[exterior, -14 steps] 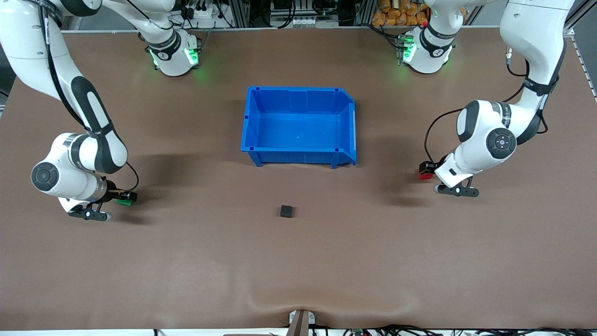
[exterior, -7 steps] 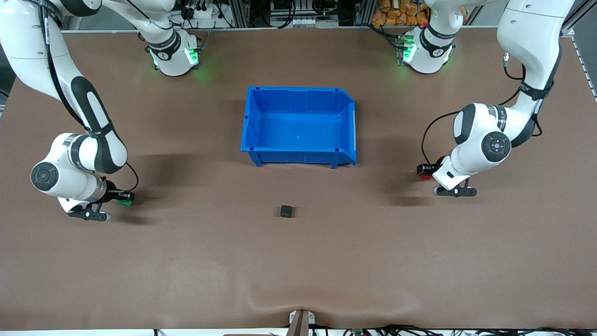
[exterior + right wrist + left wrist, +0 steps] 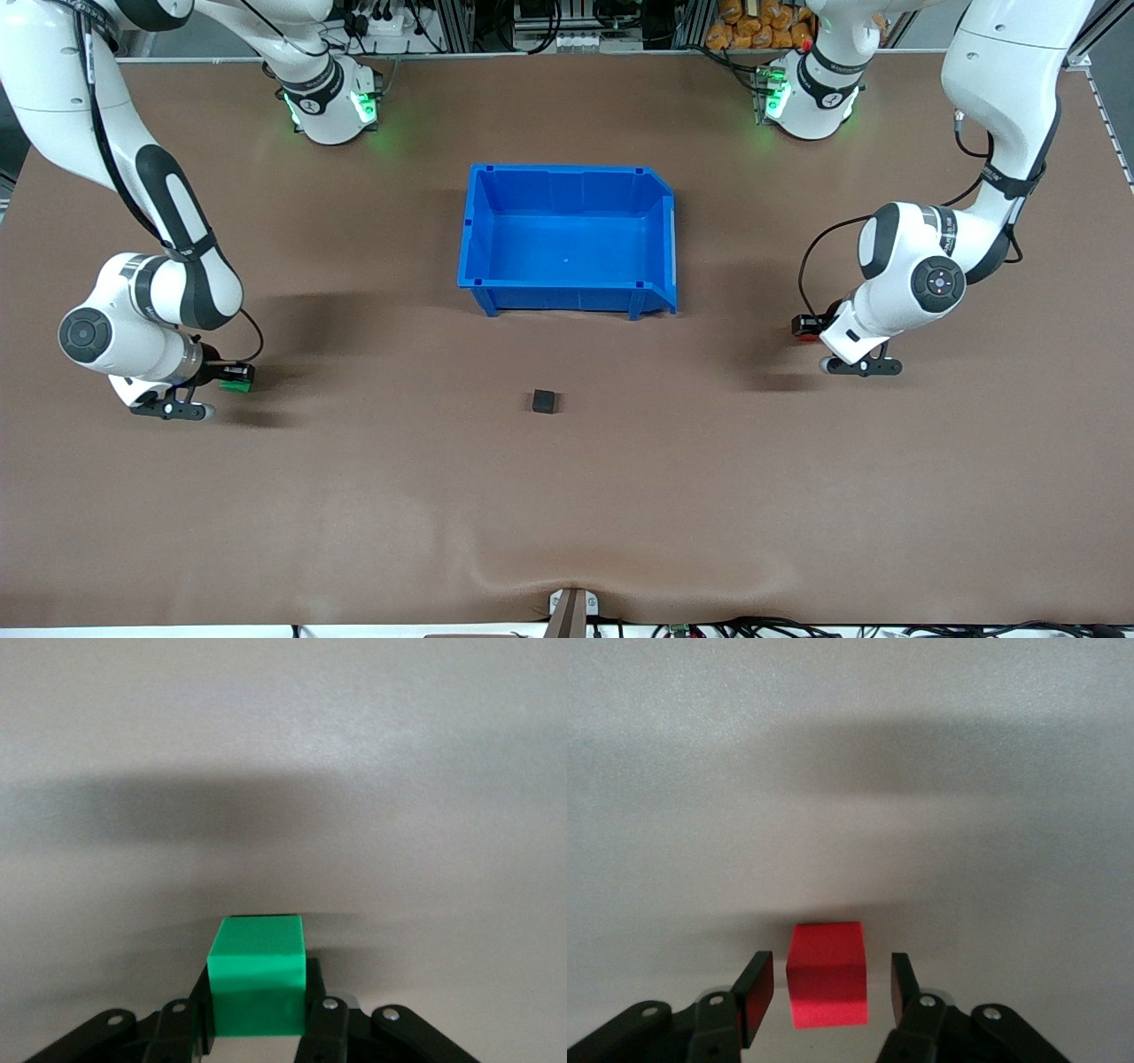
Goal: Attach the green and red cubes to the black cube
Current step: 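Close the right gripper on the green cube while the left grasps red, then carry the green cube toward the black cube while the left gripper carries red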
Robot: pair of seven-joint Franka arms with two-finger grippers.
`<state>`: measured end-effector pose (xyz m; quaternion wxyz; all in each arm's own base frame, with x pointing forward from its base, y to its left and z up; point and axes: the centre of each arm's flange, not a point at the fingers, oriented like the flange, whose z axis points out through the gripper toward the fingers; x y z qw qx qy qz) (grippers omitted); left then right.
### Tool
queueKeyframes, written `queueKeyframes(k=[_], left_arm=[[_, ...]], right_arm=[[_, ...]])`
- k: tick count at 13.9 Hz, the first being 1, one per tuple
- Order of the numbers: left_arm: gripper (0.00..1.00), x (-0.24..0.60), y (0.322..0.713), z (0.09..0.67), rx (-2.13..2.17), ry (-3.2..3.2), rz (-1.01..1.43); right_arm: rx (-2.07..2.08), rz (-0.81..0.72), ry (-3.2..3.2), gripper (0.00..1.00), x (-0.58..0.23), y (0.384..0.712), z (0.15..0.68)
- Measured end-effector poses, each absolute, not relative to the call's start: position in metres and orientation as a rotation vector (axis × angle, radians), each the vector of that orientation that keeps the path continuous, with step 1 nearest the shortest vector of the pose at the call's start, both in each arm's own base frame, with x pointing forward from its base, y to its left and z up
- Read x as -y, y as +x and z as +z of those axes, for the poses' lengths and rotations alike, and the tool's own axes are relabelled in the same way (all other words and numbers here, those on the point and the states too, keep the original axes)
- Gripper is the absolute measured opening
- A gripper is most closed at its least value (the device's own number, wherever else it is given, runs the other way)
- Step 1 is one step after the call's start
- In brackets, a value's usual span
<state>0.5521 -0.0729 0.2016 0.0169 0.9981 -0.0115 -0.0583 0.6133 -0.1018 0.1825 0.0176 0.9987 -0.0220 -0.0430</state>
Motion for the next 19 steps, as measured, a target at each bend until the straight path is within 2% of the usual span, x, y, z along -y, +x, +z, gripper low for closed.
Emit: queueKeyframes(k=[7, 11, 12, 13, 19], left_arm=[[0.61, 0.071, 0.554, 0.195, 0.029, 3.099, -0.167], [0.57, 0.071, 0.553, 0.193, 0.027, 3.098, -0.173], [0.51, 0.071, 0.553, 0.192, 0.021, 3.098, -0.176], [0.40, 0.071, 0.553, 0.191, -0.001, 3.099, -0.176], [0.40, 0.077, 0.557, 0.195, -0.171, 3.098, -0.162]], right_arm=[[-0.461, -0.123, 3.080, 0.40, 0.100, 0.618, 0.186], [-0.921, -0.055, 2.974, 0.40, 0.084, 0.637, 0.206], [-1.027, -0.038, 2.940, 0.40, 0.076, 0.643, 0.212], [-1.122, -0.020, 2.909, 0.40, 0.064, 0.649, 0.217], [-1.716, 0.114, 2.664, 0.40, -0.057, 0.674, 0.256]])
